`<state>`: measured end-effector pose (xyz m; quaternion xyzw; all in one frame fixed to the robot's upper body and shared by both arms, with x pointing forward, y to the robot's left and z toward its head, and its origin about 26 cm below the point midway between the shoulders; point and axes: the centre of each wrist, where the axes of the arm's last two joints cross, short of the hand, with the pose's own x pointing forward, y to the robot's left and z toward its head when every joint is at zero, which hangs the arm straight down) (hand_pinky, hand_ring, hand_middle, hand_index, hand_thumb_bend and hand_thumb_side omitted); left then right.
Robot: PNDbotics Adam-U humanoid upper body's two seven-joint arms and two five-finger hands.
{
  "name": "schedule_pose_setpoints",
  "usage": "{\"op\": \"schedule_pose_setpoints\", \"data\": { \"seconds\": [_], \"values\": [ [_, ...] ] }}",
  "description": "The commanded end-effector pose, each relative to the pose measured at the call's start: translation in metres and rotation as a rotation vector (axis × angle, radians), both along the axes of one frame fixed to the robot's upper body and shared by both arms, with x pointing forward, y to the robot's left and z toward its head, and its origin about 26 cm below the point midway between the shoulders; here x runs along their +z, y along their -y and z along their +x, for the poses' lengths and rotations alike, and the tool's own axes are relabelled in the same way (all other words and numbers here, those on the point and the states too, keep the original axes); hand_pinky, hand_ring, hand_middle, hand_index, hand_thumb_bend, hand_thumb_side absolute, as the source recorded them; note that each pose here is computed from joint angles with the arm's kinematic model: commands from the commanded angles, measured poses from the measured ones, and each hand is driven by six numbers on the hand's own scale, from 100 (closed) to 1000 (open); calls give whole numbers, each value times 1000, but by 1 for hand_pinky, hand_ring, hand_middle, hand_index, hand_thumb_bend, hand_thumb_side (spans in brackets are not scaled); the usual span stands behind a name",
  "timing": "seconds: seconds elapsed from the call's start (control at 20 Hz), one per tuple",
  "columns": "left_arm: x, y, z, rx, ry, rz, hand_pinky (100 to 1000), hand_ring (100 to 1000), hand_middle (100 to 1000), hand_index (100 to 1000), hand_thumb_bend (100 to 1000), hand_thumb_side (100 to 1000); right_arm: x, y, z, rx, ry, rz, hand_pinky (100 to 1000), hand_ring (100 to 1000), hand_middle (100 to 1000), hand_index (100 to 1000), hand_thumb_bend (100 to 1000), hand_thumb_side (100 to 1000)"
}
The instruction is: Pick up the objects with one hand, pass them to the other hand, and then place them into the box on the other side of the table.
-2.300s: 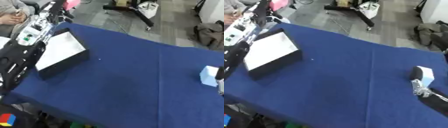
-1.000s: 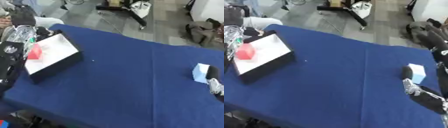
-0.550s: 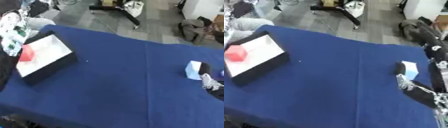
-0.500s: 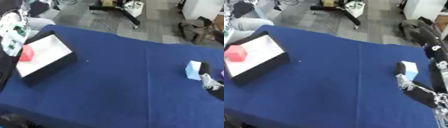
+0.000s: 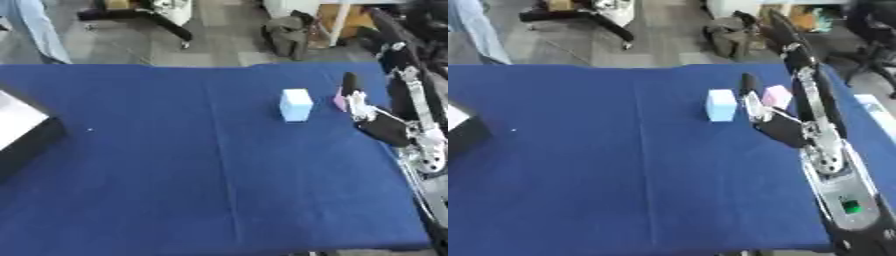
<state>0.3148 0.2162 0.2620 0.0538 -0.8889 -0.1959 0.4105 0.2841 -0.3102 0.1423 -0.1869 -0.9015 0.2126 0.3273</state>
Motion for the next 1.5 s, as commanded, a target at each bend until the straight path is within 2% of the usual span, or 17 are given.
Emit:
{"op": "schedule_pose_setpoints", "data": {
  "seconds": [0.05, 0.35, 0.65, 0.8, 0.9, 1.1, 1.5],
  "values": [
    [-2, 21, -9, -200, -2, -20, 688, 608, 582, 837, 302, 822, 8, 40, 4, -27, -73, -48, 928, 957, 1000, 1000, 100, 470],
    [-21, 56, -16, -481, -67, -27, 684, 596, 568, 825, 295, 880, 4, 112, 25, -115, -230, -184, 929, 969, 1000, 1000, 100, 470],
    [-31, 82, -23, -623, -109, -26, 682, 585, 554, 817, 304, 907, -18, 156, 41, -152, -400, -301, 939, 1000, 1000, 1000, 100, 470],
    [-36, 91, -27, -672, -129, -5, 681, 582, 549, 814, 301, 918, -32, 167, 45, -167, -478, -353, 944, 1000, 1000, 1000, 100, 417],
    [-37, 95, -29, -695, -137, 12, 680, 579, 545, 812, 299, 926, -39, 173, 45, -189, -516, -383, 949, 1000, 1000, 1000, 100, 316],
    [-41, 99, -31, -712, -162, 31, 678, 573, 539, 810, 292, 940, -47, 181, 45, -260, -545, -426, 968, 1000, 1000, 1000, 100, 234],
    [-42, 105, -34, -740, -167, 57, 677, 565, 533, 809, 283, 947, -56, 193, 42, -396, -523, -452, 973, 1000, 1000, 1000, 100, 236]
  ]
}}
